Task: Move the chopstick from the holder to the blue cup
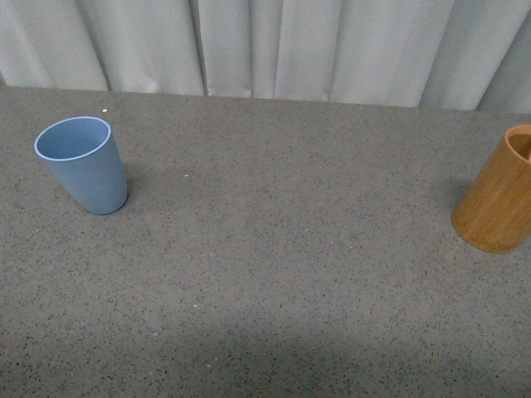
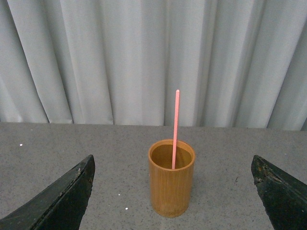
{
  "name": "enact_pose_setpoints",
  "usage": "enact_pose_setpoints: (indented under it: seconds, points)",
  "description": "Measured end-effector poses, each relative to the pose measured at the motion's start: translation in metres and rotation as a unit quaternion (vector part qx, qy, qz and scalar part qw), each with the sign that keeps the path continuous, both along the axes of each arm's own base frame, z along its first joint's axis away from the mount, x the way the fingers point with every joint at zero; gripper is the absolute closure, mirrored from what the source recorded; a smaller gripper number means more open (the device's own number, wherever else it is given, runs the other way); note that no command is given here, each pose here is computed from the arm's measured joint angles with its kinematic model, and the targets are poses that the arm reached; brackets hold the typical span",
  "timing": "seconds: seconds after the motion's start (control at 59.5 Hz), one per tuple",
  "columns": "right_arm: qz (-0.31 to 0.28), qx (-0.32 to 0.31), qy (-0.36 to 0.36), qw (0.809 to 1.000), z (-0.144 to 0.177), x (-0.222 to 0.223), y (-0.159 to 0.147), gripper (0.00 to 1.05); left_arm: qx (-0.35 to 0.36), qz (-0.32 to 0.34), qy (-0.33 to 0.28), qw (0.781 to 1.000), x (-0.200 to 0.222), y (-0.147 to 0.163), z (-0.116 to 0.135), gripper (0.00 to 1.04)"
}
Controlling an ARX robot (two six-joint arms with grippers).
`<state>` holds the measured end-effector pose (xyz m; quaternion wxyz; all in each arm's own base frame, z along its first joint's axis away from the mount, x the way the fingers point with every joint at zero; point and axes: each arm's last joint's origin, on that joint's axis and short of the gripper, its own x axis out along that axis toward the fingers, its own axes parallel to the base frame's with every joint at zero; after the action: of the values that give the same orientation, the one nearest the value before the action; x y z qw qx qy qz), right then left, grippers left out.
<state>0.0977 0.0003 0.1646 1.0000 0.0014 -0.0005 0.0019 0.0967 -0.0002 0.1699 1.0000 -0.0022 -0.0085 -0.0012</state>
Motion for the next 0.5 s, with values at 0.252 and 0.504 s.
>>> enact_pose_setpoints:
  seconds: [0.252,0.504]
  points:
    - [0.000,0.000,0.000,1.000,0.0000,0.0000,0.0000,0.10,0.000,0.000,0.000,1.000,0.0000,0.0000,0.0000,0.07]
    - [0.000,0.000,0.000,1.000,0.0000,0.0000,0.0000,0.10,0.000,0.000,0.000,1.000,0.0000,0.0000,0.0000,0.07]
